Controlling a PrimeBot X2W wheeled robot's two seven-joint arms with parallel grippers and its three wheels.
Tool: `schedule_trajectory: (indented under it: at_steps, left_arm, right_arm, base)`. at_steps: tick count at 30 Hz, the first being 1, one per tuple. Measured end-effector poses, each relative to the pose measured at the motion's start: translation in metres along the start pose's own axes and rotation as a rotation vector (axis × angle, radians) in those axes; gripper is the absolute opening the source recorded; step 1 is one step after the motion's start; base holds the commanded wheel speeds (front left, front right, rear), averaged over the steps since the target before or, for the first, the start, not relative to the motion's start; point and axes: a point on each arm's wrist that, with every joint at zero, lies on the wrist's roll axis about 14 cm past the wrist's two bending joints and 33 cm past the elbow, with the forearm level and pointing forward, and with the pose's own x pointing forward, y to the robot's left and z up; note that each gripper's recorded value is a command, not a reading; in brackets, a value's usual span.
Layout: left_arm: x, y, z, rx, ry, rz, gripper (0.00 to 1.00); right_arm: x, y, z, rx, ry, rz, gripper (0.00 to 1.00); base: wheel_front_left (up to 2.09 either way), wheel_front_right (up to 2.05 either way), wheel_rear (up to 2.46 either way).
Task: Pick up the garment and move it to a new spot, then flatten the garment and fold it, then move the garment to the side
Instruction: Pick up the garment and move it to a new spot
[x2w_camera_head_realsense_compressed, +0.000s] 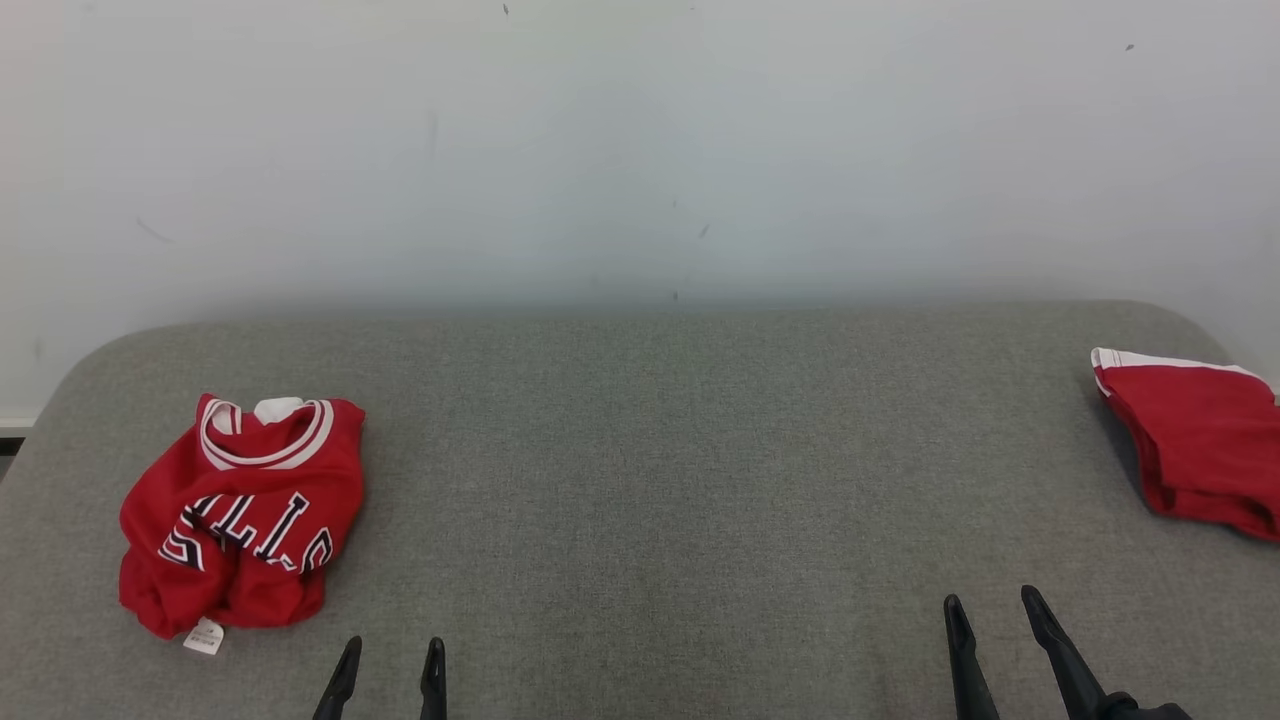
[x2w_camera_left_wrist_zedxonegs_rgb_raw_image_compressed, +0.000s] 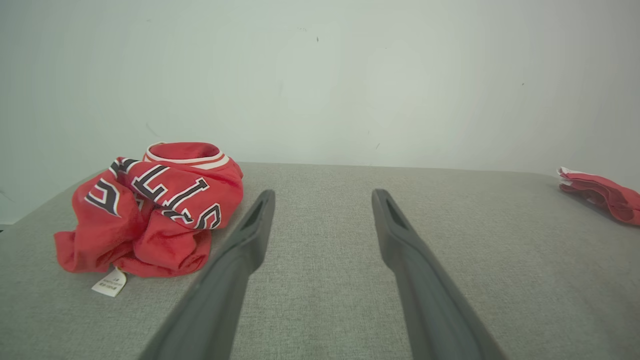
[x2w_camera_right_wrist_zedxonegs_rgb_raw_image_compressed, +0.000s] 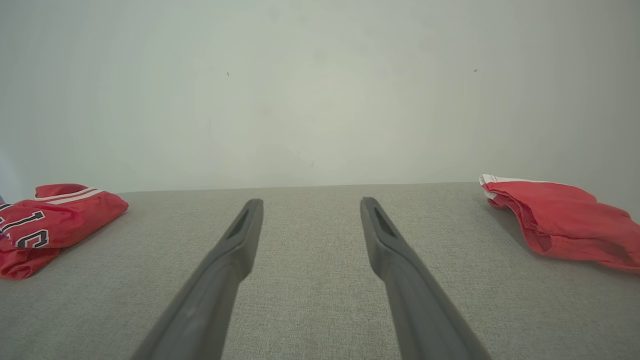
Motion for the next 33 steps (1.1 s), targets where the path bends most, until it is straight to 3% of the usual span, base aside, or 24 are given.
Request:
schedule_trajectory:
  at_steps: [33]
  left_arm:
    - [-0.002,0.006,-0.003,-0.004,0.008,0.03,1.0]
  right_arm:
    - [0.002,0.01,-0.004,0.017,0.012,0.024,1.0]
  base:
    - [0.0,0.0,0.0]
